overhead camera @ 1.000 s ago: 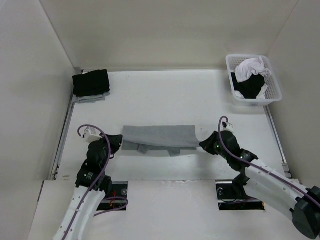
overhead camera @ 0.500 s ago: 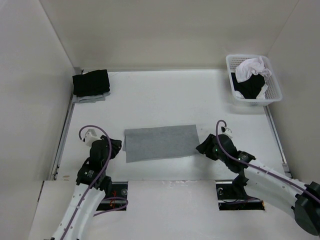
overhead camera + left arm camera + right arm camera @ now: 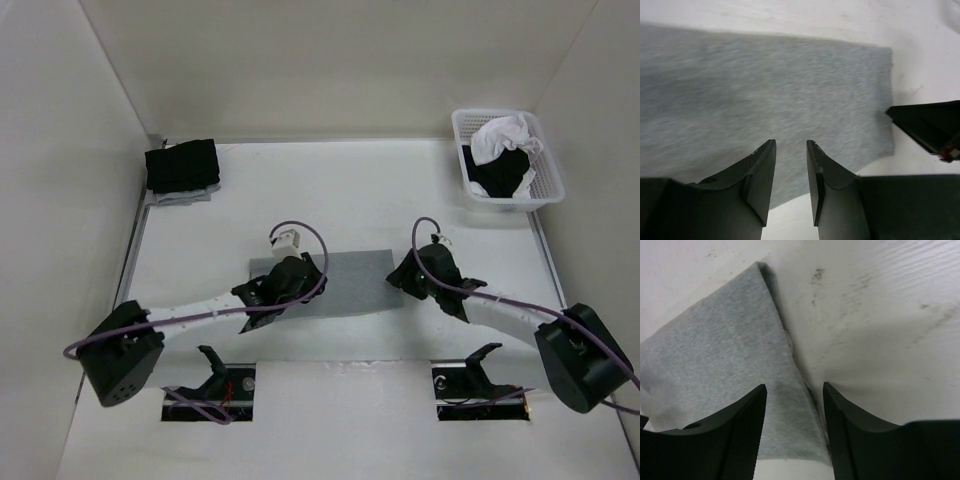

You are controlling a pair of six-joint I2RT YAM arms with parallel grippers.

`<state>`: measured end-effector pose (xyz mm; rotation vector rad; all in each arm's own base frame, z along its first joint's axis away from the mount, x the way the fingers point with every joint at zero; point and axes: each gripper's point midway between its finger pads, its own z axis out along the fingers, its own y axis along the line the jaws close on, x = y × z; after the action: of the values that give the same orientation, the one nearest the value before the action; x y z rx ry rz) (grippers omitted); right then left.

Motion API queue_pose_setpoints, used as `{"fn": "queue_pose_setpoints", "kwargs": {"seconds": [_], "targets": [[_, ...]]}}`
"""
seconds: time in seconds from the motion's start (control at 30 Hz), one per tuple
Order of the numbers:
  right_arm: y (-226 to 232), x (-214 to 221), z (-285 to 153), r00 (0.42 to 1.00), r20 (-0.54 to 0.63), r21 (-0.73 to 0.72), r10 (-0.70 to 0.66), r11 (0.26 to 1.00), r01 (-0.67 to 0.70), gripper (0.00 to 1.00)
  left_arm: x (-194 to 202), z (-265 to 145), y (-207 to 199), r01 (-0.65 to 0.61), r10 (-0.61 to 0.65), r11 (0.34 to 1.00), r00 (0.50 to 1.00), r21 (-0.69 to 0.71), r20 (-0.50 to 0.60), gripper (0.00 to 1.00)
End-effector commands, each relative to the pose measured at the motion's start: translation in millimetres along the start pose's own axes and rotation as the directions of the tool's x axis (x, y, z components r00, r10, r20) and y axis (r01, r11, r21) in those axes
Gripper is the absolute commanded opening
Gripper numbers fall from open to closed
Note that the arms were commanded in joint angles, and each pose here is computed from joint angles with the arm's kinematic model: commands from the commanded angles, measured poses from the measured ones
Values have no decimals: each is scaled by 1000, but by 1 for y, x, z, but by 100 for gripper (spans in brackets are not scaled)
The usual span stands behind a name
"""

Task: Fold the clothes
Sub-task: Fold the tank top

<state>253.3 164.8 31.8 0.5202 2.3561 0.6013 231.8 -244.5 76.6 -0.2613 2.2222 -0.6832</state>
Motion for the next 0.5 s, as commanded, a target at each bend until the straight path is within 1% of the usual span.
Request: {"fn": "queue_pose_setpoints", "kwargs": {"seconds": [0.0, 0.1, 0.23, 0.4, 0.47], "targets": [[26, 3, 5, 999, -44, -115, 0, 993, -5, 50, -26, 15, -44, 1, -13, 994, 994, 111, 109, 29], [29, 19, 6, 994, -105, -158, 44, 986, -60, 45, -28, 20, -30, 20, -30, 995, 994, 97, 102, 29], [26, 26, 10, 986, -125, -178, 113, 975, -134, 38, -50, 10, -14, 41, -57, 994, 985, 98, 162, 29], [36, 26, 18, 976, -133, -239, 174, 950, -202, 16, -71, 1, -9, 34, -54, 995, 976, 99, 213, 29], [37, 18, 18, 973, -110, -267, 205, 937, -227, 7, -76, -1, -9, 31, -54, 994, 973, 105, 223, 29]]}}
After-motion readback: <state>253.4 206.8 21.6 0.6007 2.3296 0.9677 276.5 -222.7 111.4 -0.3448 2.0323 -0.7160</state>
